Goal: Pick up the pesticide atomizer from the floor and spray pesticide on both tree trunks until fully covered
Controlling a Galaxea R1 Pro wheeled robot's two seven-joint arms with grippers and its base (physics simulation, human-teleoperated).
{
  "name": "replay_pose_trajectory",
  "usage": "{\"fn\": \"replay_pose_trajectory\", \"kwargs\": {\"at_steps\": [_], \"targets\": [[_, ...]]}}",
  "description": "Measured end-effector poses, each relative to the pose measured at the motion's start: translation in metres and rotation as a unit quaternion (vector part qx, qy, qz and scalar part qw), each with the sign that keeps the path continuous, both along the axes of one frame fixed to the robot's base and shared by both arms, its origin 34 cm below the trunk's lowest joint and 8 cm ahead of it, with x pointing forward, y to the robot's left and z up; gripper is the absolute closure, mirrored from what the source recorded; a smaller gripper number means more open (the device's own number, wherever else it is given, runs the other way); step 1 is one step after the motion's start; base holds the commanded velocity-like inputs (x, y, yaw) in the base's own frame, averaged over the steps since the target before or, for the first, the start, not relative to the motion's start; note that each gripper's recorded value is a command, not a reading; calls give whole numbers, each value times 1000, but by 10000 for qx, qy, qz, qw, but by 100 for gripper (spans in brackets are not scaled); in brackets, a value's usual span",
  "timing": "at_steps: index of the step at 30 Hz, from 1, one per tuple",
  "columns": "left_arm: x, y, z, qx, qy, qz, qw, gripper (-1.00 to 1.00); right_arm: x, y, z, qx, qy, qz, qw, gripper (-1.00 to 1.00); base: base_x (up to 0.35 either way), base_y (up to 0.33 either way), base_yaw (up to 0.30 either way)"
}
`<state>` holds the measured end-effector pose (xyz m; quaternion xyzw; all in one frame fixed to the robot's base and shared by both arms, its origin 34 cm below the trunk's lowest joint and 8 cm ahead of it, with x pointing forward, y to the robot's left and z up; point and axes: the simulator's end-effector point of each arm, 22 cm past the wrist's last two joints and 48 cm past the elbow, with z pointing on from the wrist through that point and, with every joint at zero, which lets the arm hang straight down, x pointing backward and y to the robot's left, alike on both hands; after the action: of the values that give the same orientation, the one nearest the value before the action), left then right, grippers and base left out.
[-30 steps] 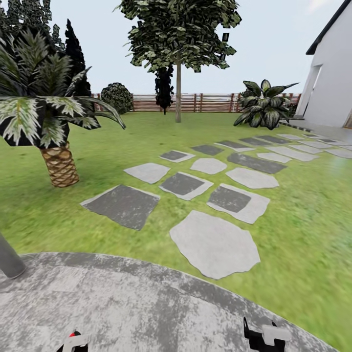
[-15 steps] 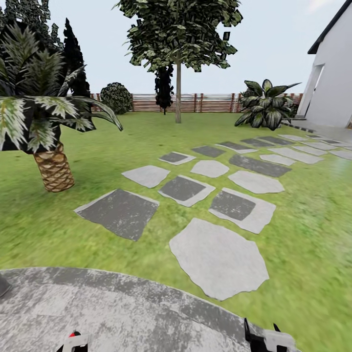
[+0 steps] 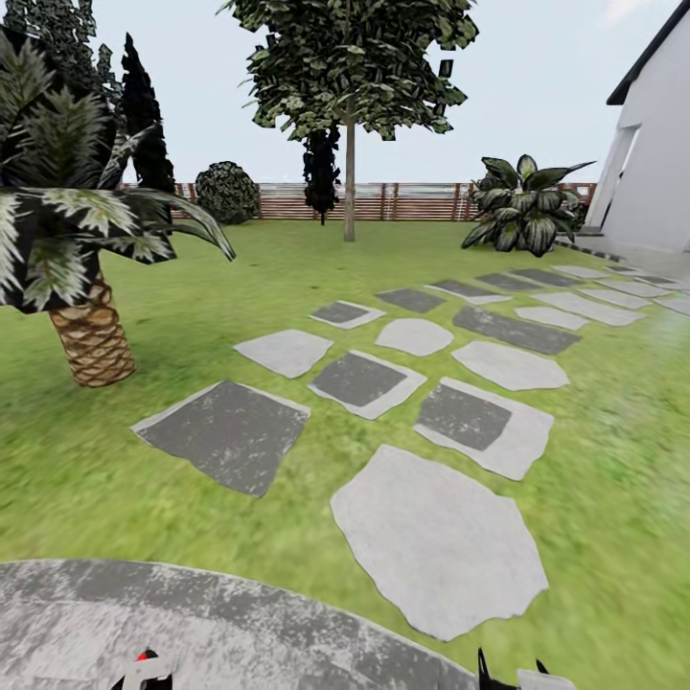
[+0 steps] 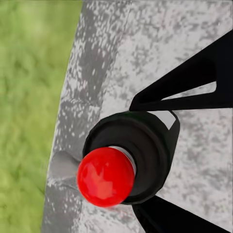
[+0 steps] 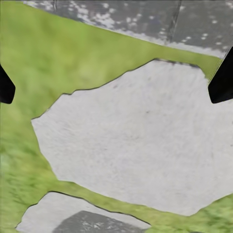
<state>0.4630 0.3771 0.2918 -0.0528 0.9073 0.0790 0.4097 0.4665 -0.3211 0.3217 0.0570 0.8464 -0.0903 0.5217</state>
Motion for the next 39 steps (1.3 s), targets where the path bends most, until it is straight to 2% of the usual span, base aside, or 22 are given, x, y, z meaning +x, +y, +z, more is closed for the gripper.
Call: {"fn": "replay_pose_trajectory", "kwargs": {"at_steps": [39], "targets": [[-1,0,0,2,6,-4,10000,100,0,0,0,-1,2,-3,10000,-100,341,0,0]]}}
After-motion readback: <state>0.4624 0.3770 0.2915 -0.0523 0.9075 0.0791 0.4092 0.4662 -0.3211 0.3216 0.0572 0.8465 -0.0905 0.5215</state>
